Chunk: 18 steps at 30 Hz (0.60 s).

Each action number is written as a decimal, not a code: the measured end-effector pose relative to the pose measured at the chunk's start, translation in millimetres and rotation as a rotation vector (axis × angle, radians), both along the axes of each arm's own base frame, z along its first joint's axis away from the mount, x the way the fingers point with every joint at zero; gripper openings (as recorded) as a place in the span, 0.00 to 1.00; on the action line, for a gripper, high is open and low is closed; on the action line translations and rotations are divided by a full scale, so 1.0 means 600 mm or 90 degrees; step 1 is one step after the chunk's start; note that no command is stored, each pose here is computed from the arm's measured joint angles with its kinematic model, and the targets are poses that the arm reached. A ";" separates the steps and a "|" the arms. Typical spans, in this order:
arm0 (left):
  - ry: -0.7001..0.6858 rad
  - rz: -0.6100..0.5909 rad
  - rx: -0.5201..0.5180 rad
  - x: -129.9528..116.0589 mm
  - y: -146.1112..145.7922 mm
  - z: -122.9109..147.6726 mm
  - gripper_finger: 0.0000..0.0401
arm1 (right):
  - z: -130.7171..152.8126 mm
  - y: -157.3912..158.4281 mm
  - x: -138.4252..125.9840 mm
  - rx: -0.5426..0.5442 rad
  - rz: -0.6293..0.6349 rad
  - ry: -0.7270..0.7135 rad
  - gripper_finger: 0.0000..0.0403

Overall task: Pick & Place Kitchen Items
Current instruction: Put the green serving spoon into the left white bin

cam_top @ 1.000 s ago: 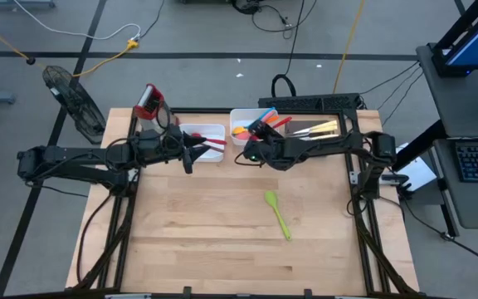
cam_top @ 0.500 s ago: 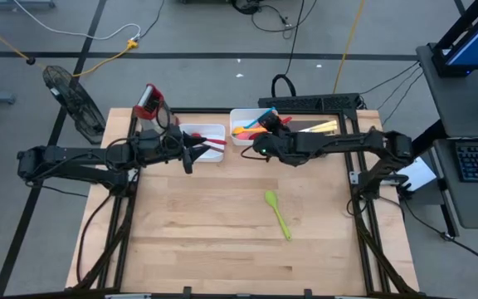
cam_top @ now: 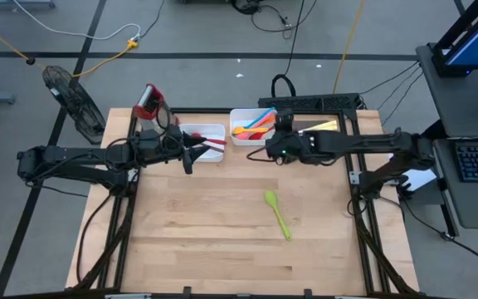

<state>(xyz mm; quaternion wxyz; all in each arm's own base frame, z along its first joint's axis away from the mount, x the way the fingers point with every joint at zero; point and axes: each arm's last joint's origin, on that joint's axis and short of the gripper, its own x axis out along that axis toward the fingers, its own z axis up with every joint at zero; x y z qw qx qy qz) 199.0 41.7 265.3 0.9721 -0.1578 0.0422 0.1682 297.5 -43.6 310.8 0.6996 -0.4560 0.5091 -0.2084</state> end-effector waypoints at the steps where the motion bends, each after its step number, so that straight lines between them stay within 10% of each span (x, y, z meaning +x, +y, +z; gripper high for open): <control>1: 0.000 0.000 0.000 0.000 0.000 0.000 0.47 | 0.002 0.005 -0.002 0.042 0.006 -0.032 0.37; 13: -0.006 0.003 -0.016 0.000 0.000 0.000 0.46 | 0.017 0.067 -0.010 0.490 0.113 -0.197 0.37; 18: -0.007 0.003 -0.019 0.000 0.000 0.000 0.46 | 0.006 0.077 -0.020 0.627 0.040 -0.175 0.37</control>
